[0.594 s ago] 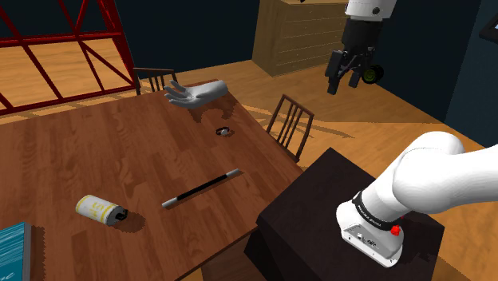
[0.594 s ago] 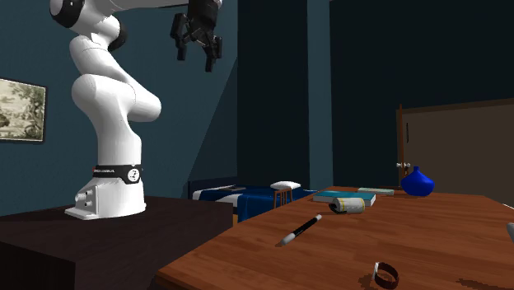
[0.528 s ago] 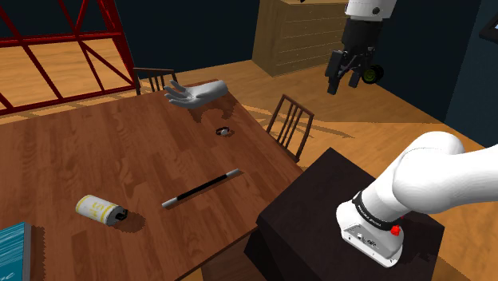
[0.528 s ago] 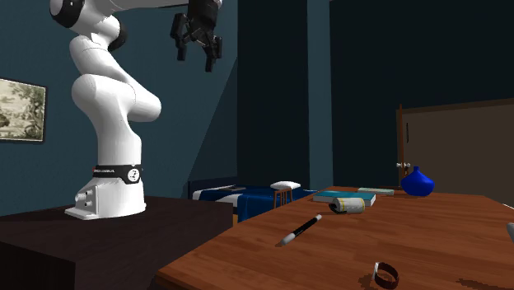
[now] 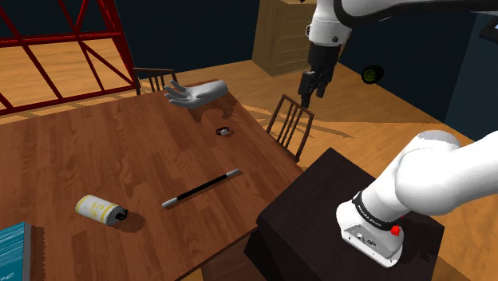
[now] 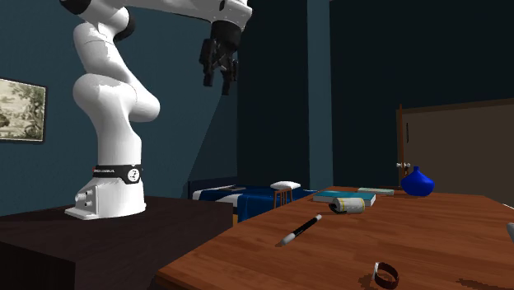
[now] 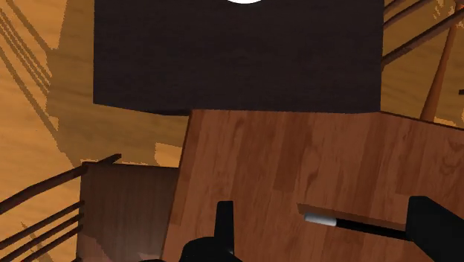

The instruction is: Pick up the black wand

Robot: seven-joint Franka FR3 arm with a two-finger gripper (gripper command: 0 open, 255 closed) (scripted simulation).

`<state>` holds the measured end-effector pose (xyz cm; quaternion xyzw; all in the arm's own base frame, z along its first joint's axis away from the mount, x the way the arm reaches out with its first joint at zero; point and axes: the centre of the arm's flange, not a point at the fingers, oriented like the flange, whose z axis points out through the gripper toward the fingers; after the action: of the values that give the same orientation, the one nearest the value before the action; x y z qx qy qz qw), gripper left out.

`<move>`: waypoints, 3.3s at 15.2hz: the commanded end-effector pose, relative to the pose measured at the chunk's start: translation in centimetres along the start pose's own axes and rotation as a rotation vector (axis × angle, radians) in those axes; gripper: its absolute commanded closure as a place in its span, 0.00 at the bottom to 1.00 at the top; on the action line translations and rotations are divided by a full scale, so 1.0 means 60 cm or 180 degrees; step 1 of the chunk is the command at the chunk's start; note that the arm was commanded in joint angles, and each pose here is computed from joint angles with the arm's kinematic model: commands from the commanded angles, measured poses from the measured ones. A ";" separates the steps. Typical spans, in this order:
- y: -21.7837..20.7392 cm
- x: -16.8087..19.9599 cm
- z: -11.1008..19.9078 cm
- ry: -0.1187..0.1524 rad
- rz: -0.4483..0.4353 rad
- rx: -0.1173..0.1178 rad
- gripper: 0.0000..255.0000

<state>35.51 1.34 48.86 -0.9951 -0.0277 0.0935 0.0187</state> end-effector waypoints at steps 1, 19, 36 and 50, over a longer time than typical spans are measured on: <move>-0.014 0.033 0.027 0.0014 -0.0226 -0.0028 0.00; -0.196 0.276 0.277 0.0082 -0.2180 -0.0279 0.00; -0.451 0.380 0.526 0.0146 -0.4026 -0.0515 0.00; -0.475 0.393 0.618 0.0153 -0.4213 -0.0539 1.00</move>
<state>50.25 32.34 9.34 -0.7680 -0.6394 0.0377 -0.0055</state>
